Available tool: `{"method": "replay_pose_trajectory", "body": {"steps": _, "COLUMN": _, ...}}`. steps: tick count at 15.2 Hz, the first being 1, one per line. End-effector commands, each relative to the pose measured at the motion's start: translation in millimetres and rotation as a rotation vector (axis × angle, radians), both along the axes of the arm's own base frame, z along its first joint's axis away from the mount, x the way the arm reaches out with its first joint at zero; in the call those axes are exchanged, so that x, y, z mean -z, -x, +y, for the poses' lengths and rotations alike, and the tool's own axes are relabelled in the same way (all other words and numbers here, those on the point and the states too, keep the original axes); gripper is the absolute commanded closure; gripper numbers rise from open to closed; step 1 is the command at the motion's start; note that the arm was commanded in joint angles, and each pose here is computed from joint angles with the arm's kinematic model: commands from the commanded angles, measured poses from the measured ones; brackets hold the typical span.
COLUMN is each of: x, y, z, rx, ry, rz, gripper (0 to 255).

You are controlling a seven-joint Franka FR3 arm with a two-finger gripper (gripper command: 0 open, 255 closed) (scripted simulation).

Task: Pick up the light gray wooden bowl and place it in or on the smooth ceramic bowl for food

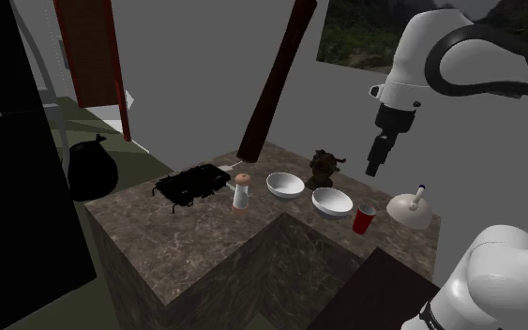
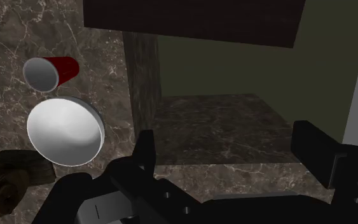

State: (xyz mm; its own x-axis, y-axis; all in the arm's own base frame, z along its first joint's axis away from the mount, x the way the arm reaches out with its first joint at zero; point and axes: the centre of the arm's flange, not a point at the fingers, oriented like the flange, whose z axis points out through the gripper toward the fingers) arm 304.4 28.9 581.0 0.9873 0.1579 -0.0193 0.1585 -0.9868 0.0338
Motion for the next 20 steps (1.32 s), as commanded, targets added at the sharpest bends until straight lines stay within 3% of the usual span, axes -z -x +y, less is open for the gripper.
{"method": "replay_pose_trajectory", "body": {"steps": 1, "x": 0.0, "y": 0.0, "z": 0.0, "rx": 0.000, "ry": 0.000, "rz": 0.000, "gripper": 0}}
{"method": "replay_pose_trajectory", "body": {"steps": 20, "x": 195.0, "y": -98.9, "z": -111.5, "rx": 0.029, "ry": 0.043, "rz": -0.042, "gripper": 0}}
